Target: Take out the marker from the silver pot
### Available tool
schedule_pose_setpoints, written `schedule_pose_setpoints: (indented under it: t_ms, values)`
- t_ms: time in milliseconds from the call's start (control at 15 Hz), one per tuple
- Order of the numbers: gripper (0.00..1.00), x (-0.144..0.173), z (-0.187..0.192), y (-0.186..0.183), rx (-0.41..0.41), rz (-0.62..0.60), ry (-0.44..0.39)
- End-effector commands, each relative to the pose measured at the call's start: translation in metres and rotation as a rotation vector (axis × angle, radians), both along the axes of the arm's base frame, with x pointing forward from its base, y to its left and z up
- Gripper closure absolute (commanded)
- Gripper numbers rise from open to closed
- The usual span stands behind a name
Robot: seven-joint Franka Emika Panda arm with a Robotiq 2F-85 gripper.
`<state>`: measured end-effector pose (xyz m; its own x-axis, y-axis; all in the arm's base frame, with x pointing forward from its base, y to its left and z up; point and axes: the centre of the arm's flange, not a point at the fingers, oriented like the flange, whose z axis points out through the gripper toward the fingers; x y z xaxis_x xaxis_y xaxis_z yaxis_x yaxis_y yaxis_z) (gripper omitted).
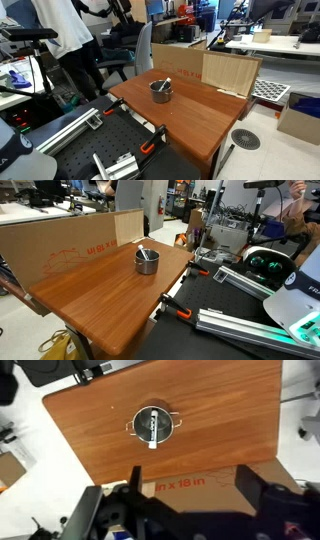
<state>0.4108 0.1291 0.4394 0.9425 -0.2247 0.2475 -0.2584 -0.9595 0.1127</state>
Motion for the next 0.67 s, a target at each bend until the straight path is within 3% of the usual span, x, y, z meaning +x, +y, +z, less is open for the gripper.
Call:
schedule_pose_setpoints:
  t_ms: [0,200,600]
  values:
    - [0.00,0.000,0.000,0.000,0.000,0.000,0.000]
    - [0.00,0.000,-0.007,0.000,-0.003,-0.003,-0.008]
    - [0.00,0.012,-0.033,-0.010,-0.023,-0.021,0.053]
